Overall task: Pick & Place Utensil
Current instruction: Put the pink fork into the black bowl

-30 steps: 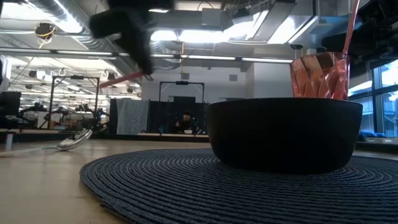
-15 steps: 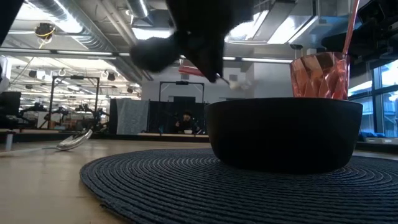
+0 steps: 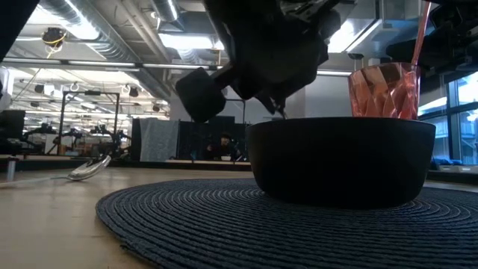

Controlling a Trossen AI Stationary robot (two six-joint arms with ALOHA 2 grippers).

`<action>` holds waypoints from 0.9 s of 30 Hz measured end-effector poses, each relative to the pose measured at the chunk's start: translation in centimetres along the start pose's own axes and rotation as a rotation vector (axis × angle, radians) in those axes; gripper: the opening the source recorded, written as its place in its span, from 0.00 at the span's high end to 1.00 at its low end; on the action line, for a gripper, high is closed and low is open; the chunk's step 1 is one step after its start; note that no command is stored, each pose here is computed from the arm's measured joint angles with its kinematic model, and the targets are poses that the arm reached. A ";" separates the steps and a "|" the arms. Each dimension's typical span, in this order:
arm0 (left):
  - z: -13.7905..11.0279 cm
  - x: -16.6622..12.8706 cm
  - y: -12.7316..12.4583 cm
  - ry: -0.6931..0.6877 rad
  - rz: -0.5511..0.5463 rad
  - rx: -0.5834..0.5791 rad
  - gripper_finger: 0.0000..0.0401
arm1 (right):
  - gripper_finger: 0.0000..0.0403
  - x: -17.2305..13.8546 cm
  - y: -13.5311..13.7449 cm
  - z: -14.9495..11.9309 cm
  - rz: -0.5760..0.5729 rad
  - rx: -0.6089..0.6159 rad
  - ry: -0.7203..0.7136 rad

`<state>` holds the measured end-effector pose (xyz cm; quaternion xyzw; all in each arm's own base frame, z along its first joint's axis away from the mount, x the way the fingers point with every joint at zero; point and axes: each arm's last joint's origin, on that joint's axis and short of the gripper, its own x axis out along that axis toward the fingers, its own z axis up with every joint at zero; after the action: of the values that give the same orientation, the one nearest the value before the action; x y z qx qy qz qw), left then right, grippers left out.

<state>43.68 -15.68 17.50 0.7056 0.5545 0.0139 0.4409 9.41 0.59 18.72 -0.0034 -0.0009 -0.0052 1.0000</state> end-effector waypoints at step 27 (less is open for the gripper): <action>1.2 -1.2 -0.3 -0.149 -0.036 0.146 0.92 | 0.96 0.0 0.0 0.0 0.000 0.000 0.000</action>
<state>43.57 -17.38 17.17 0.7250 0.5322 -0.0869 0.4285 9.41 0.59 18.72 -0.0036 -0.0008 -0.0053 1.0000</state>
